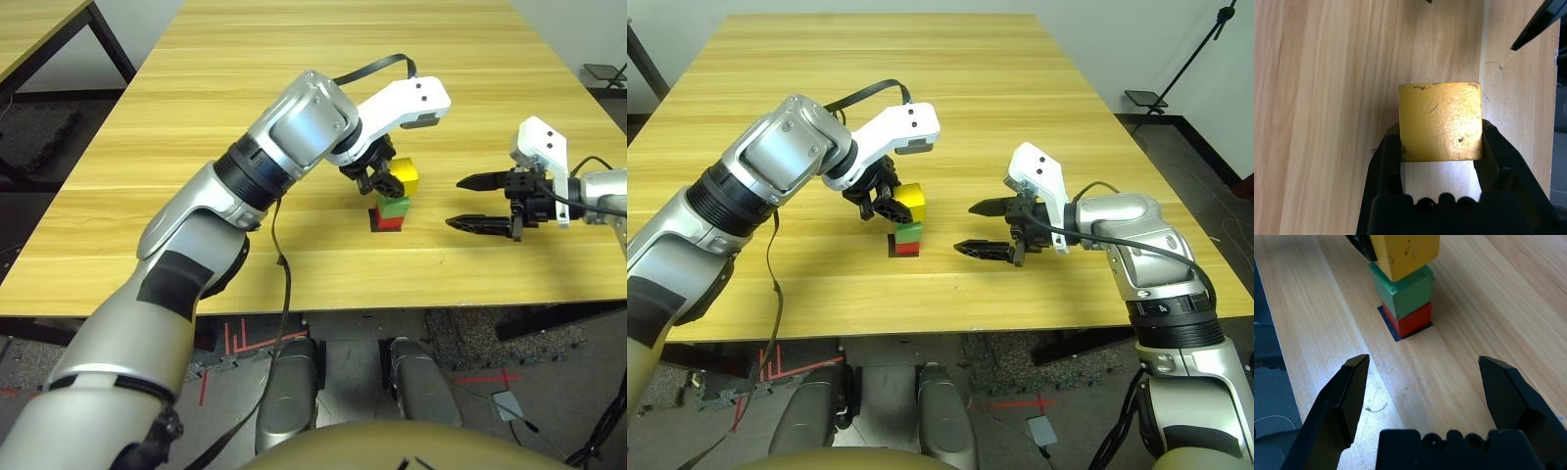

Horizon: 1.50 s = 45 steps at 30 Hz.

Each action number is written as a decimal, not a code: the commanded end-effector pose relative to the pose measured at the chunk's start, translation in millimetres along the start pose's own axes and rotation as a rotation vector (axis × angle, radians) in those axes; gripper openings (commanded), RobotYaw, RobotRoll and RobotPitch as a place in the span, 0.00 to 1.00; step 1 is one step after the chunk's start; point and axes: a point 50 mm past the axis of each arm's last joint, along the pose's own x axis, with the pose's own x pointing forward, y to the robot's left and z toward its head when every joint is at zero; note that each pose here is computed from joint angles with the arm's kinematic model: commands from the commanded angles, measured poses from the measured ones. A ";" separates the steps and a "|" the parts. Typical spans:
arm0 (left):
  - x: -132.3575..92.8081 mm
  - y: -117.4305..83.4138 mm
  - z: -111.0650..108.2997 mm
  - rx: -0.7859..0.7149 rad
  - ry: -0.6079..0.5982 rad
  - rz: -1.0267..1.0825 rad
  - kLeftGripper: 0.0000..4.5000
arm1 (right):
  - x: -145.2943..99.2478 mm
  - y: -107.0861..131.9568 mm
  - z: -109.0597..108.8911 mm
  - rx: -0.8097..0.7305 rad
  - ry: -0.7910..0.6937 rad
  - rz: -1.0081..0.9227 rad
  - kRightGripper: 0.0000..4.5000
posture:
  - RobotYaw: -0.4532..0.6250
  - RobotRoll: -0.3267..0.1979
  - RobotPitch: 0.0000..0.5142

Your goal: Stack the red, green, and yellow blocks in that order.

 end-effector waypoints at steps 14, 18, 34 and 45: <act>8.4 -3.1 -9.1 0.008 0.007 -0.020 0.46 | -1.7 3.2 0.4 0.003 -0.007 0.004 1.00 | 0.45 0.69 0.17; 8.4 -4.5 -8.2 0.016 0.001 -0.026 0.46 | -1.3 2.8 1.3 0.003 -0.009 0.004 1.00 | 0.45 0.69 0.18; 11.6 -3.6 -16.6 0.021 0.005 -0.040 0.46 | 0.1 2.9 0.4 0.012 -0.010 0.007 1.00 | 0.46 0.69 0.20; 14.1 -1.1 -14.4 0.018 -0.045 -0.024 0.67 | -1.0 1.8 0.6 0.014 -0.007 0.008 1.00 | 0.47 0.68 0.20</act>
